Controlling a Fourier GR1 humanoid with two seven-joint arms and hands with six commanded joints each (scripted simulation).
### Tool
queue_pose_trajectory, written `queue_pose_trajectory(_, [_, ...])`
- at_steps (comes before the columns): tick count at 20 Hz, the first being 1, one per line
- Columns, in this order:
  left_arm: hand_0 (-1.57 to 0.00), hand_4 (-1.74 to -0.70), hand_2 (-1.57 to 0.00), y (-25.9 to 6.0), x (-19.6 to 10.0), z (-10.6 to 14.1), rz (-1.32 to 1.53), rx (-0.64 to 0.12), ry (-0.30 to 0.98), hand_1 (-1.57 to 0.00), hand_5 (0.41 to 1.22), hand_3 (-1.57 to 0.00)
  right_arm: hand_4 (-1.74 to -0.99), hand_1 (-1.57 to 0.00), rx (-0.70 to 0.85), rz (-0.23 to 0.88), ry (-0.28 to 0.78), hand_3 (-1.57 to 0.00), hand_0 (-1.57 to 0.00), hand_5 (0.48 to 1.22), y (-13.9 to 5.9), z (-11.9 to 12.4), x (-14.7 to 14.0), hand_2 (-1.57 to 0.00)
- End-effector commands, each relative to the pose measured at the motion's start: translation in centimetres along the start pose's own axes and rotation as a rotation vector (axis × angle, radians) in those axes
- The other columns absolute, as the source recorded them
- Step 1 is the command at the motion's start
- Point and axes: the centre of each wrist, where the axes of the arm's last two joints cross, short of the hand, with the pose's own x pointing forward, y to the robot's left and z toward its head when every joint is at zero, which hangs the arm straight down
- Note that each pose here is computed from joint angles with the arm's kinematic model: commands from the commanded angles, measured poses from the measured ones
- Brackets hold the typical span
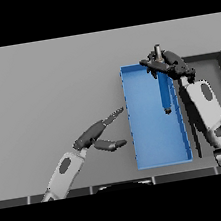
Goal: Pick up the blue pipe and place it into the blue bin.
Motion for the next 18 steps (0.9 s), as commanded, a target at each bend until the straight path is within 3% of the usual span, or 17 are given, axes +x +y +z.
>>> queue_pose_trajectory(1, [0.00, -0.88, 0.00, -0.1, 0.3, -0.2, 0.003, 0.000, -0.015, 0.00, 0.476, 0.00, -1.617, -1.57, -0.015, 0.002, 0.041, -0.82, -1.57, 1.221, -0.3, 0.0, -1.0, -1.57])
queue_pose_trajectory(3, [0.00, -0.88, 0.00, -0.3, -0.1, -0.1, 0.007, -0.001, -0.016, 0.00, 0.481, 0.00, -1.662, -1.57, -0.033, 0.034, 0.121, -0.62, -1.57, 1.221, -0.5, -0.1, -2.4, -1.57])
queue_pose_trajectory(4, [0.00, -0.89, 0.00, -0.1, 0.0, 0.3, 0.007, 0.000, -0.014, 0.00, 0.483, 0.00, -1.617, -1.57, -0.047, 0.043, 0.166, -0.81, -1.57, 1.199, -0.6, -0.1, -3.2, -1.57])
queue_pose_trajectory(5, [0.00, -0.89, 0.00, -0.3, -0.1, 0.0, 0.005, 0.000, 0.000, 0.00, 0.486, 0.00, -1.573, -1.51, -0.069, 0.037, 0.217, -0.96, -1.57, 1.188, -0.8, -0.4, -3.7, -1.45])
queue_pose_trajectory(7, [0.00, -0.88, 0.00, -0.2, 0.2, -0.2, 0.002, -0.001, -0.012, 0.00, 0.493, 0.00, -1.451, -0.97, -0.081, -0.016, 0.295, -0.61, -1.01, 1.146, -1.0, -1.0, -4.5, -0.93])
queue_pose_trajectory(8, [0.00, -0.88, 0.00, -0.1, 0.4, -0.3, 0.002, 0.004, -0.011, 0.00, 0.495, 0.00, -1.385, -0.77, -0.082, -0.040, 0.308, -0.49, -0.80, 1.114, -1.3, -0.8, -4.7, -0.74])
queue_pose_trajectory(10, [0.00, -0.88, 0.00, 0.3, 0.1, -0.2, 0.005, 0.003, -0.013, 0.00, 0.497, 0.00, -1.296, -0.50, -0.018, -0.012, 0.334, -0.31, -0.51, 1.152, -0.7, -0.7, -4.5, -0.48])
queue_pose_trajectory(13, [0.00, -0.88, 0.00, 0.2, 0.5, -0.4, 0.003, 0.003, -0.016, 0.00, 0.493, 0.00, -1.202, -0.25, 0.016, 0.147, 0.391, -0.16, -0.26, 1.013, 0.0, -0.8, -4.9, -0.24])
queue_pose_trajectory(18, [0.00, -0.88, 0.00, -0.1, 0.0, -0.1, 0.003, 0.001, -0.013, 0.00, 0.483, 0.00, -1.133, -0.08, 0.028, 0.285, 0.414, -0.05, -0.09, 0.853, 0.0, -0.6, -5.0, -0.08])
